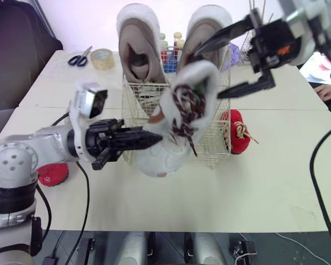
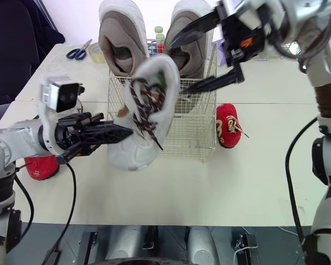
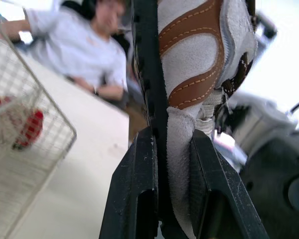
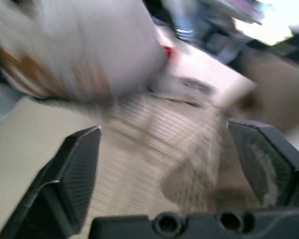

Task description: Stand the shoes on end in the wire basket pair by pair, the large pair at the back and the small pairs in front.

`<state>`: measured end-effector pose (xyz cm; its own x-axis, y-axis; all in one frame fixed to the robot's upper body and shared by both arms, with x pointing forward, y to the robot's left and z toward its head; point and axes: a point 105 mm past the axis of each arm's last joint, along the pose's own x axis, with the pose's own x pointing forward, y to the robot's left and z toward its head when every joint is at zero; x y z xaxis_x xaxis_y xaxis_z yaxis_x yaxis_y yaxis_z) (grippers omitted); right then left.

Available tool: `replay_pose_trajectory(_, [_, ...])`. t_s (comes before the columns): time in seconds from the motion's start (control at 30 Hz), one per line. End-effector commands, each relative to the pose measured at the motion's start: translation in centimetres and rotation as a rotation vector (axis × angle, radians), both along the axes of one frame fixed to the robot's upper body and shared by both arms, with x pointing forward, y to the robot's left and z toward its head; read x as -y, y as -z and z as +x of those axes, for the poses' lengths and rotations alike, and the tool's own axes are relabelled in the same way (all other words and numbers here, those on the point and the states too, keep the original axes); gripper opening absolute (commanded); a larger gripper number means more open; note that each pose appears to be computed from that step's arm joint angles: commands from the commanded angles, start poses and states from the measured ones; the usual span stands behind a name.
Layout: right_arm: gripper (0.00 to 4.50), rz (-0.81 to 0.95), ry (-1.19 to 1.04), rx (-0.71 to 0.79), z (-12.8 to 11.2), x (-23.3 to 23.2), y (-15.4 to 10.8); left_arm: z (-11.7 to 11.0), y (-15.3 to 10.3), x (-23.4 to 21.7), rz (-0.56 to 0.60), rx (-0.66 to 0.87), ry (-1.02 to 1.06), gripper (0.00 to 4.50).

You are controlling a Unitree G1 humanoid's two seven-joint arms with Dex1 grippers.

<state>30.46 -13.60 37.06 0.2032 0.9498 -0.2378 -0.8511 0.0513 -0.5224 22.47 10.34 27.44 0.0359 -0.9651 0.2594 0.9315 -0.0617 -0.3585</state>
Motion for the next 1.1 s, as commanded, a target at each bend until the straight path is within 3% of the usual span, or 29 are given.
replay_pose_trajectory(0.03, [4.44,0.373,0.005,-0.247,-1.7,2.2,-1.7,-0.5,-2.3,-0.8,-0.114,0.076,-0.078,0.2])
replay_pose_trajectory(0.17, [4.44,0.64,-0.093,-0.547,-3.0,2.1,-0.2,0.0,-2.7,-0.8,-0.173,0.078,-0.114,0.2])
replay_pose_trajectory(0.4, [4.44,0.711,-0.121,-0.769,-4.0,-1.8,2.5,0.8,-3.1,-1.1,-0.182,0.104,-0.107,0.2])
replay_pose_trajectory(0.77, [4.44,0.665,-0.213,-0.797,-6.2,-5.1,1.9,1.9,-2.8,-0.5,-0.162,0.123,-0.058,0.2])
replay_pose_trajectory(1.1, [4.44,0.647,-0.234,-0.795,-6.6,-6.3,2.1,2.5,-2.3,0.4,-0.149,0.124,-0.047,0.2])
